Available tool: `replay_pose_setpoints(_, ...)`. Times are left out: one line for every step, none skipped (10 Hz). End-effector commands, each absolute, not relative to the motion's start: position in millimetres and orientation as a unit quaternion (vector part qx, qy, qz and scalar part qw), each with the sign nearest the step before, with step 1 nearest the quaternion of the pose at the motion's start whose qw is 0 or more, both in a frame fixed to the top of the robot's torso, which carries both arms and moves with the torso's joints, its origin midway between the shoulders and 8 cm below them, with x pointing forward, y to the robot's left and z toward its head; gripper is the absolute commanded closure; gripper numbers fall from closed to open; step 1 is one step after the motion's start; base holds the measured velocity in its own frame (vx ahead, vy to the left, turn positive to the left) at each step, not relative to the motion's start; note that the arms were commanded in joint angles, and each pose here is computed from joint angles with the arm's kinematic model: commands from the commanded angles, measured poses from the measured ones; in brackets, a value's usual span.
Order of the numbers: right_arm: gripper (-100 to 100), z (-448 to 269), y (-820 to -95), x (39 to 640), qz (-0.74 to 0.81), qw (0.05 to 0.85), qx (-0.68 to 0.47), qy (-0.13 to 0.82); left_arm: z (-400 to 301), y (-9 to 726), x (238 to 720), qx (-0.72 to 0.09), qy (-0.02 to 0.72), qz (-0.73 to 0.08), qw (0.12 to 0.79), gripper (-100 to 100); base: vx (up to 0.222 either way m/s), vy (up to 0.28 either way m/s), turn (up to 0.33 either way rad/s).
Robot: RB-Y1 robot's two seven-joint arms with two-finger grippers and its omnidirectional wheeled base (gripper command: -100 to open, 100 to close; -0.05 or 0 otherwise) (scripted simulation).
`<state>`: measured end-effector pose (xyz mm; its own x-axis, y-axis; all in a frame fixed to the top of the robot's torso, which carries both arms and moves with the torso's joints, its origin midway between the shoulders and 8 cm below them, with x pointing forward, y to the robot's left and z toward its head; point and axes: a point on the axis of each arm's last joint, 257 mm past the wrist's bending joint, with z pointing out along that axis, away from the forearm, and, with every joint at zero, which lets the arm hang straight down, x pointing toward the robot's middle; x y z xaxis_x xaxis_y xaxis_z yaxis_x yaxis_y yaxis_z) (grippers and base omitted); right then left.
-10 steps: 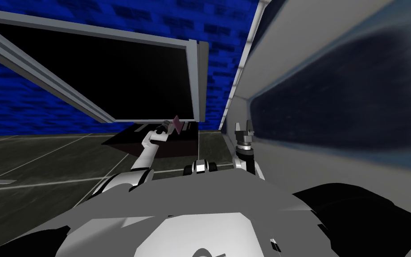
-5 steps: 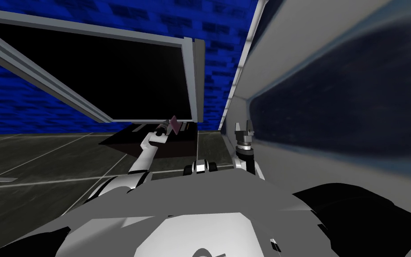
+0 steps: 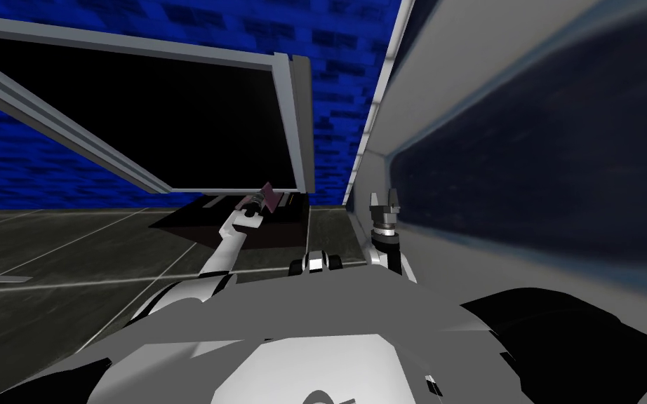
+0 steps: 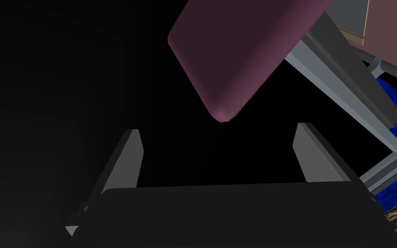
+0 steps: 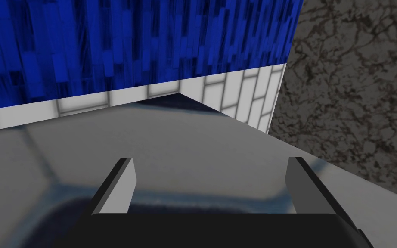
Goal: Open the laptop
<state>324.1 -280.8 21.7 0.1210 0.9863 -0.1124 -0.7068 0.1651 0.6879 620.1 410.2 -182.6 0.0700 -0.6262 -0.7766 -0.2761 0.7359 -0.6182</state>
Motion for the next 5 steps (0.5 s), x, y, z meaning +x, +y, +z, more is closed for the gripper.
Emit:
replay_pose_setpoints(0,21.7,-280.9,324.1,0.598,0.708,0.244,0.286,-182.5,410.1,620.1,-0.338,0.668,-0.135,0.649,100,0.0,0.0,0.0)
replay_pose_setpoints(0,21.7,-280.9,324.1,0.598,0.708,0.244,0.286,-181.0,401.8,621.6,-0.34,0.669,-0.149,0.644,100,0.028,0.015,0.152)
replay_pose_setpoints(0,21.7,-280.9,324.0,0.598,0.708,0.244,0.286,-179.6,393.5,622.7,-0.341,0.67,-0.162,0.64,100,0.059,0.052,0.208)
replay_pose_setpoints(0,21.6,-281.0,324.0,0.598,0.708,0.244,0.286,-178.3,385.2,623.7,-0.341,0.671,-0.173,0.635,100,0.075,0.071,0.211)
replay_pose_setpoints(0,21.6,-281.0,324.0,0.598,0.708,0.244,0.286,-178.9,384.4,623.7,-0.344,0.671,-0.177,0.633,100,0.055,0.047,0.036)
